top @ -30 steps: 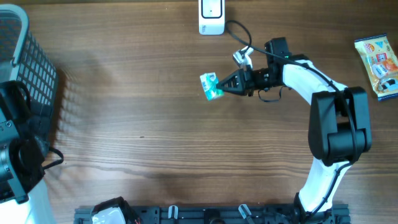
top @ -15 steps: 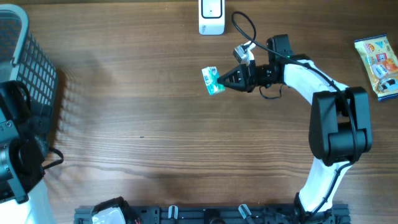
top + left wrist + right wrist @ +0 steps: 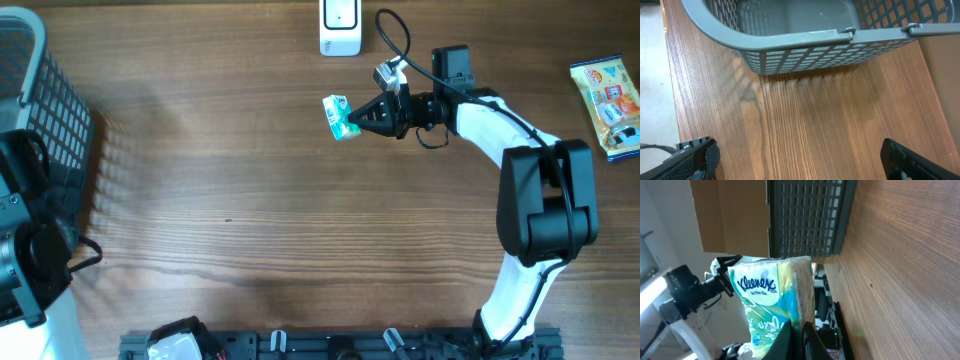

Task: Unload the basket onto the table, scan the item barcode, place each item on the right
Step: 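Carry the teal pack to the scanner with the right gripper, then hold the teal pack under the scanner face with the right gripper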

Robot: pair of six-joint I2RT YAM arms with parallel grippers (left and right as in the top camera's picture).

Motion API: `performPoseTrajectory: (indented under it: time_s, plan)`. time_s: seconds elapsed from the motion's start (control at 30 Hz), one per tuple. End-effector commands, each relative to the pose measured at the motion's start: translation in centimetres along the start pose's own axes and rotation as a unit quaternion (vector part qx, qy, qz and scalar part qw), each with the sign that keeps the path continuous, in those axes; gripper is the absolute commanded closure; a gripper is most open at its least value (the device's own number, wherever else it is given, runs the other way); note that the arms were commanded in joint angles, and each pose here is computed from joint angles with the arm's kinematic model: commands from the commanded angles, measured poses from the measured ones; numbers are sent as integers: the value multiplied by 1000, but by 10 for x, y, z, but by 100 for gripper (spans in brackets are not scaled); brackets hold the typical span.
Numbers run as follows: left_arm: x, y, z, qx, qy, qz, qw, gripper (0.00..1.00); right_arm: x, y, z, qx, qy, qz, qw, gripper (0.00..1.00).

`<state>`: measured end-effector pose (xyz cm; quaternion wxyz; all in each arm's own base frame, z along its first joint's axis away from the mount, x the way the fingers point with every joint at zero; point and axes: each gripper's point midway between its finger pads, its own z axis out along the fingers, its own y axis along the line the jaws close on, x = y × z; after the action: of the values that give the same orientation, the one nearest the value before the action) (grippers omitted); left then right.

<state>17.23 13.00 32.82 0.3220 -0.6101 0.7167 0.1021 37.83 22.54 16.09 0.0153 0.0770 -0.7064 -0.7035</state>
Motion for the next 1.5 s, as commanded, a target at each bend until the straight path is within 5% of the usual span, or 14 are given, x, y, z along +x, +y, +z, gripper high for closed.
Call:
performPoseTrajectory:
  time_s: [0.0,0.33,0.73,0.87,1.07,1.2,1.37,1.47]
  plan:
    - [-1,0,-1,2,0,2,1000,0,4,2,0,-28,16,39,999,96]
    - [-1,0,-1,2,0,2,1000,0,-11,4,0,-10,6,24,1000,96]
    - [-1,0,-1,2,0,2,1000,0,-127,5,-35,140,-235,-77,959,95]
    - [-1,0,-1,2,0,2,1000,0,-165,-10,-74,337,-310,-112,882,96]
    - [-1,0,-1,2,0,2,1000,0,-197,32,-115,575,-363,-217,701,96]
    - [-1,0,-1,2,0,2,1000,0,-210,58,-108,661,-371,-305,576,95]
    - [-1,0,-1,2,0,2,1000,0,-236,64,-71,703,-349,-419,456,95]
    - [-1,0,-1,2,0,2,1000,0,-248,48,-57,710,-336,-453,422,96]
